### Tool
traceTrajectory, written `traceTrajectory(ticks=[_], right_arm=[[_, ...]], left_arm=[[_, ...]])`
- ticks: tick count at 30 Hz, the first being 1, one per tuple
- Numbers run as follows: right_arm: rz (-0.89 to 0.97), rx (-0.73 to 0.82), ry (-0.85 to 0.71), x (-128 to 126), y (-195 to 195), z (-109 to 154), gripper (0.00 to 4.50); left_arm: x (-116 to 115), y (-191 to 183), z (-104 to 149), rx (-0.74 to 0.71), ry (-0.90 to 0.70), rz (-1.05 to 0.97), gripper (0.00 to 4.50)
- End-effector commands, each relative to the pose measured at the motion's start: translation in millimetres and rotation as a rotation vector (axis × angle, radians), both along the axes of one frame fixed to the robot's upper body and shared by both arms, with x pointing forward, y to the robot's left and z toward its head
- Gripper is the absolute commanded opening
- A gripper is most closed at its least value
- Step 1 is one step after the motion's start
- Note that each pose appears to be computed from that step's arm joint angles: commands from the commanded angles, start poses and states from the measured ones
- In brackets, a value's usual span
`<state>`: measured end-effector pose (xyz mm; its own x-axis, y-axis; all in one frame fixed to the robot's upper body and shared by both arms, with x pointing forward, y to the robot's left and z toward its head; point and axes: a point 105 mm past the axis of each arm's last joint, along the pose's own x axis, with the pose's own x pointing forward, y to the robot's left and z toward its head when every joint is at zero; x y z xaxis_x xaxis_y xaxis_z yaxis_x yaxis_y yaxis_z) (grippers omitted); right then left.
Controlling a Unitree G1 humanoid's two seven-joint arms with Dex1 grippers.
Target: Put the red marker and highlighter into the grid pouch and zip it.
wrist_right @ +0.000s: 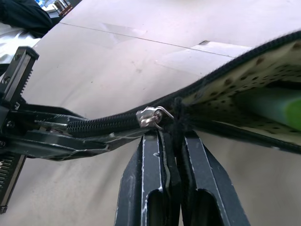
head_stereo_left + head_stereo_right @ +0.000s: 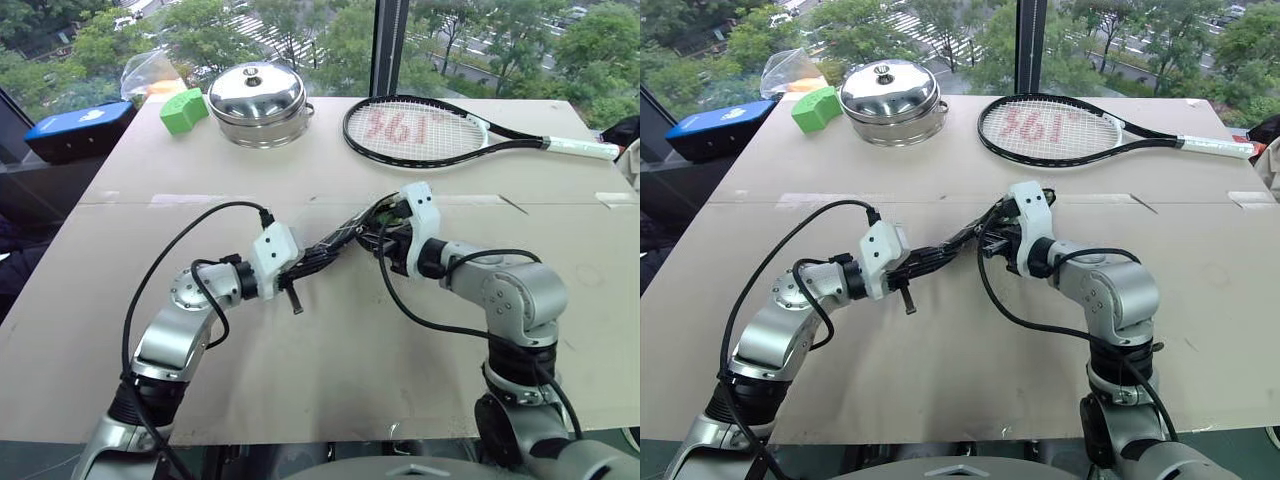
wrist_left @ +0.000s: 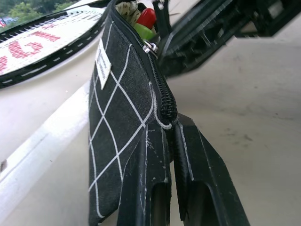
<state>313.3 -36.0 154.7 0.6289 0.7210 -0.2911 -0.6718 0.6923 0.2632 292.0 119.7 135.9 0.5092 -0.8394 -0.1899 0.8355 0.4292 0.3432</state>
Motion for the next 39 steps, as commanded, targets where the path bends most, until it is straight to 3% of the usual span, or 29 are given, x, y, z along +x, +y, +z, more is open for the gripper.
traceTrajectory(ticks=[1, 8, 13, 18, 19, 21, 22, 23, 25, 26, 28, 30, 34, 39], right_arm=[[-0.105, -0.014, -0.102, 8, -35, 26, 0.04], [-0.399, -0.309, -0.171, 38, -140, 31, 0.04], [-0.391, -0.377, -0.176, 42, -147, 21, 0.04], [-0.247, -0.407, -0.193, 22, -133, 11, 0.04], [-0.233, -0.399, -0.191, 16, -135, 7, 0.62], [-0.191, -0.390, -0.180, -3, -139, -1, 1.23], [-0.177, -0.393, -0.180, -10, -143, -4, 1.86], [-0.147, -0.392, -0.209, -21, -146, -5, 2.18], [-0.126, -0.343, -0.262, -40, -154, -3, 3.35], [-0.142, -0.319, -0.291, -47, -162, 0, 3.51], [-0.137, -0.300, -0.314, -68, -176, 0, 4.49], [-0.120, -0.321, -0.343, -88, -188, 0, 4.50], [-0.092, -0.429, -0.425, -119, -210, 3, 4.50], [-0.077, -0.489, -0.412, -142, -230, -4, 4.50]], left_arm=[[-3, 5, 11, 0.013, -0.059, 0.007, 0.00], [-2, 15, 1, 0.040, -0.045, 0.031, 0.00], [1, 7, -1, 0.041, -0.059, 0.008, 0.00], [-1, 0, -5, 0.042, -0.079, -0.075, 0.00], [-2, 1, -5, 0.049, -0.097, -0.098, 0.33], [-2, 8, -7, 0.059, -0.102, -0.124, 0.81], [-3, 12, -9, 0.066, -0.101, -0.128, 1.37], [-4, 19, -9, 0.041, -0.067, -0.117, 1.69], [-9, 34, -7, -0.060, 0.054, -0.072, 2.82], [-14, 42, -5, -0.128, 0.132, -0.047, 2.95], [-27, 58, -8, -0.181, 0.252, -0.001, 4.02], [-41, 70, -10, -0.210, 0.317, 0.039, 4.44], [-64, 87, -12, -0.228, 0.387, 0.120, 4.44], [-82, 93, -22, -0.180, 0.418, 0.153, 4.44]])
